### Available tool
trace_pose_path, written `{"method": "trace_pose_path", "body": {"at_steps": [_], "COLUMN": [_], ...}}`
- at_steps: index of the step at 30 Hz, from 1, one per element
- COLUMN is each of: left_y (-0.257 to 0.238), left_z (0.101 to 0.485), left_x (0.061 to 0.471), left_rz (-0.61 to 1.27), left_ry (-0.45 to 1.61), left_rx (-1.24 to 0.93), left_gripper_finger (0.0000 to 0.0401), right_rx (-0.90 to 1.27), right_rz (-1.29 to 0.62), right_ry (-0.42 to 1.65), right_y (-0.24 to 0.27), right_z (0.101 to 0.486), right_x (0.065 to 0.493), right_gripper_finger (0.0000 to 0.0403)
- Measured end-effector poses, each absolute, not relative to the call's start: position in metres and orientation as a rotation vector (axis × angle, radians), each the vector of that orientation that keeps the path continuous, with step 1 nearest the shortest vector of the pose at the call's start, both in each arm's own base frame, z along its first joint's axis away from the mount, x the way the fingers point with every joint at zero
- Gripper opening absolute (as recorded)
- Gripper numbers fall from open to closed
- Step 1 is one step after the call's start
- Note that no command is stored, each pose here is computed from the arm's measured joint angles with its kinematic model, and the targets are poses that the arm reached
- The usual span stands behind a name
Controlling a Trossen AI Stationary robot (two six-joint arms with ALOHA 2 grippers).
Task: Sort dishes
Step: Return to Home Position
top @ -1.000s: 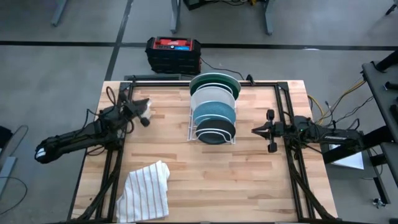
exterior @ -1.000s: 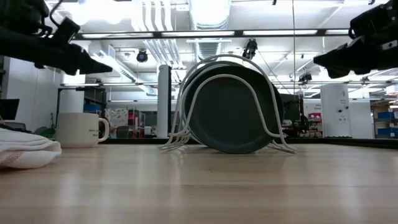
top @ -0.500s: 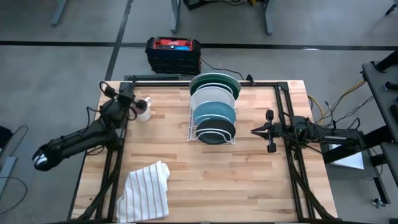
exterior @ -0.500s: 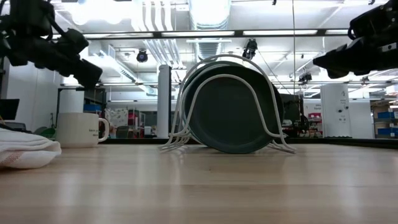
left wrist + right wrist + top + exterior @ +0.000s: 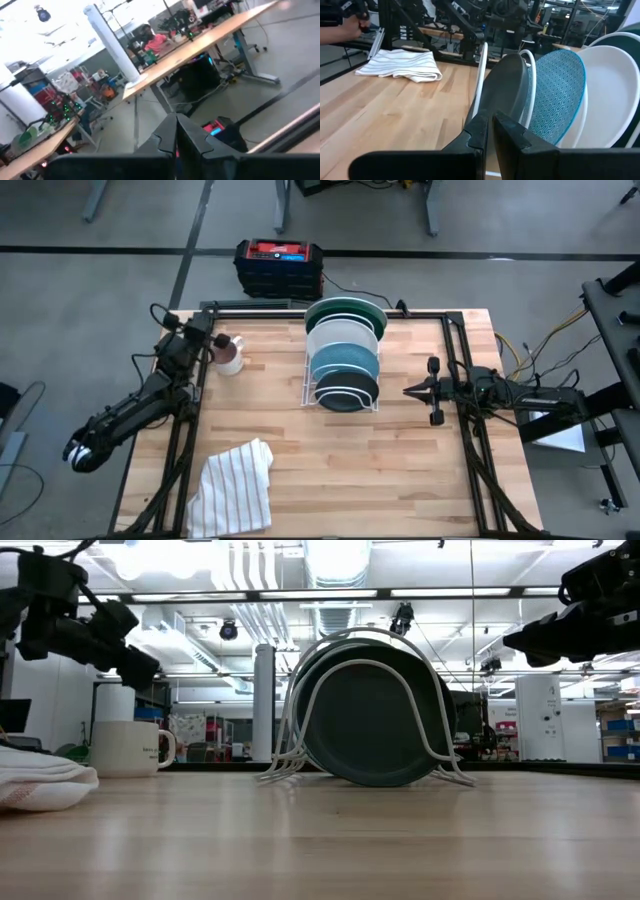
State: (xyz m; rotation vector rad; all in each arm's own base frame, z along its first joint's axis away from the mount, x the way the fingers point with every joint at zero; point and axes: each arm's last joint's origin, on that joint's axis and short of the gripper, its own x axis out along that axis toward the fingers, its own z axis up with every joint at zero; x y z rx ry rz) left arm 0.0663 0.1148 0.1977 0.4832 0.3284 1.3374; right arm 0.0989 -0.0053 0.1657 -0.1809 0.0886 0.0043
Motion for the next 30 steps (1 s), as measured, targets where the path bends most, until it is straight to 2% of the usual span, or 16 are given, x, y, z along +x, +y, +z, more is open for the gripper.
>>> {"method": "trace_pose_path", "body": {"at_steps": [12, 30], "left_y": [0.1167, 0.117], "left_z": [0.1931, 0.1925], "left_x": [0.067, 0.0671], "left_rz": [1.355, 1.357], "left_ry": [0.233, 0.241], "left_rx": [0.323, 0.323], "left_gripper_finger": [0.0, 0.0], "right_rx": [-0.123, -0.119], "right_rz": [-0.016, -0.018], "right_ry": [0.092, 0.093], "right_y": [-0.0058, -0.0059], "right_z": [0.1656, 0.1657], "right_x": [0.0989, 0.0988], "right_gripper_finger": [0.0018, 0.0018]}}
